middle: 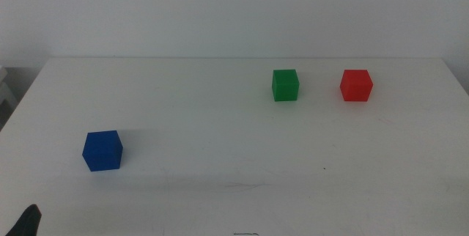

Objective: Stack red cubes first, then green, then blue cubes in a specific spot.

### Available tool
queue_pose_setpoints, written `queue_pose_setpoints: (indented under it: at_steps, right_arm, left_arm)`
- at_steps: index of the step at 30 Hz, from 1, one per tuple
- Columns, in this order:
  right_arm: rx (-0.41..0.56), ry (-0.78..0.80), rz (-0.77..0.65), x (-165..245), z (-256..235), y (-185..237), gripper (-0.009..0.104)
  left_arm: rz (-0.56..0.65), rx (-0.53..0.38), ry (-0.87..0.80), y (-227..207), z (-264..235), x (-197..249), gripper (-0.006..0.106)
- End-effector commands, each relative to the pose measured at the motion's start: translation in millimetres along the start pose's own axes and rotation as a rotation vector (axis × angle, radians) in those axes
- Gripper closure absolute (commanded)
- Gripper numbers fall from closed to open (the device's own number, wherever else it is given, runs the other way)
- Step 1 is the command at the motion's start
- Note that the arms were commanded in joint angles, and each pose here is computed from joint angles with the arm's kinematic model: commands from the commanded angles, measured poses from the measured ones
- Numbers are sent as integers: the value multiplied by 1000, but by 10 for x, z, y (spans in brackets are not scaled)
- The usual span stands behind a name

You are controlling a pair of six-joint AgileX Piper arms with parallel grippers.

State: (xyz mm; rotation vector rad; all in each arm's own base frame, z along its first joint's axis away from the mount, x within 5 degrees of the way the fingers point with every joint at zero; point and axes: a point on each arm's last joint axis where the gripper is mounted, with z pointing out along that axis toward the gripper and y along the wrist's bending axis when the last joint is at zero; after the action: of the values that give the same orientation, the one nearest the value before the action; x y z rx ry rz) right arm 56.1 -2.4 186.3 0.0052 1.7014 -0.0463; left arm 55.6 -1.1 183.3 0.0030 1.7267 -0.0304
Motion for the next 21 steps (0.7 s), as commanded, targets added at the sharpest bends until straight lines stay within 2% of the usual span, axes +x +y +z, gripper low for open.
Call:
queue_pose_setpoints:
  at_steps: [1, 13, 21]
  right_arm:
    - [8, -117, -19, -245, -70, -9, 4]
    - [16, -56, -17, -1189, -59, -44, 4]
    - [16, 138, 17, -1709, 238, -59, 4]
  left_arm:
    - [-23, 6, -100, -4, -20, -92, 7]
    - [-23, 6, -100, -4, -20, -92, 7]
    - [-23, 6, -100, -4, -20, -92, 7]
